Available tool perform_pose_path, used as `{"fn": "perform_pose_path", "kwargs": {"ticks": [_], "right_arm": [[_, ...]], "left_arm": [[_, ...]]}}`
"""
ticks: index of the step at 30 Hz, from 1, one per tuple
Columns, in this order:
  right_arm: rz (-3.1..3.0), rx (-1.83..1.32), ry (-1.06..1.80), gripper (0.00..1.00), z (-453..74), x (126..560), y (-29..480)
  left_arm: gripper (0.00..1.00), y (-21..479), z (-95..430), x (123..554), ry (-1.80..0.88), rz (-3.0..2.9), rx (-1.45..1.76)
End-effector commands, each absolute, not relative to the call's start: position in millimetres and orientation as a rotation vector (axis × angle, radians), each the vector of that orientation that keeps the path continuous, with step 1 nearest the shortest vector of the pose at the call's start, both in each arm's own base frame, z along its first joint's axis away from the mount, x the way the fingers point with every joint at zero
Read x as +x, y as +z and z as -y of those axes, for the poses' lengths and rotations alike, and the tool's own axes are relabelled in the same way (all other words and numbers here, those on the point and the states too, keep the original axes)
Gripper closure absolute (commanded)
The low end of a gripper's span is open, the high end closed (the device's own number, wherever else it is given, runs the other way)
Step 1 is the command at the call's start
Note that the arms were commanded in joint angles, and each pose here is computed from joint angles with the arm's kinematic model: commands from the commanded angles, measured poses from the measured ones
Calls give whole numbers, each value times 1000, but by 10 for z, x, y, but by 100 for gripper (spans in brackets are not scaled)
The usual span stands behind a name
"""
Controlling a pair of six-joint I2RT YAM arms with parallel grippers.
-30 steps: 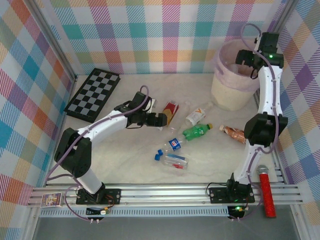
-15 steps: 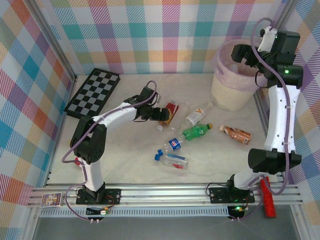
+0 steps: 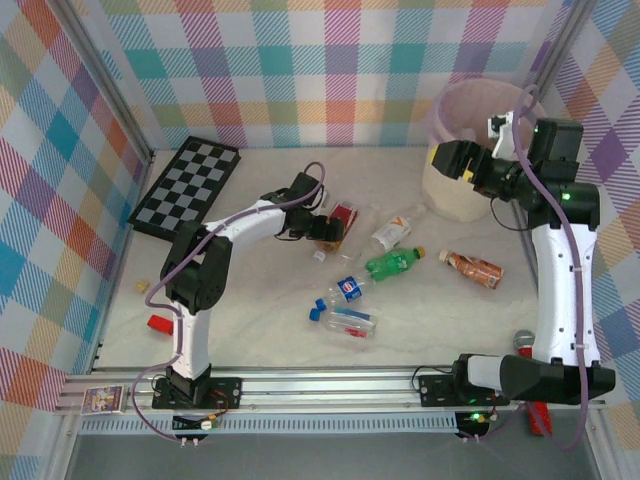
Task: Put the plastic bottles in the bin
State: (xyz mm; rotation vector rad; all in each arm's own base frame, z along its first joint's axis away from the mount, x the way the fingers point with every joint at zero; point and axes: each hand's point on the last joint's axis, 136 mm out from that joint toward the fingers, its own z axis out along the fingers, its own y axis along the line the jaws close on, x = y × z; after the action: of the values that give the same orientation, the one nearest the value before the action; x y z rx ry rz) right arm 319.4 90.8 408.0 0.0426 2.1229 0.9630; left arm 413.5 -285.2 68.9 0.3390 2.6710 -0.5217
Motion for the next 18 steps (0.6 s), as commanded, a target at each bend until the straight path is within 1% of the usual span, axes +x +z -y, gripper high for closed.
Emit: {"fn": "perform_pose_path", "kwargs": {"ticks": [1,10,13,18], "right_arm": [[-2112,38,1055,1,-1008,3079,4087],[-2178,111,1125,1,-1051,3048,3672],[-2198,132,1134,1,-1055,3032,3557],[-2213,167,1155,1,-1065,2980,3402]], "left_arm": [[10,554,2799,4154,-498,-2704,343],[11,390,2880,4142,-559,-2725,322],[14,362,2884,4140,-556,-2729,325],[22,314,2891,4145,-559,-2737,314]]}}
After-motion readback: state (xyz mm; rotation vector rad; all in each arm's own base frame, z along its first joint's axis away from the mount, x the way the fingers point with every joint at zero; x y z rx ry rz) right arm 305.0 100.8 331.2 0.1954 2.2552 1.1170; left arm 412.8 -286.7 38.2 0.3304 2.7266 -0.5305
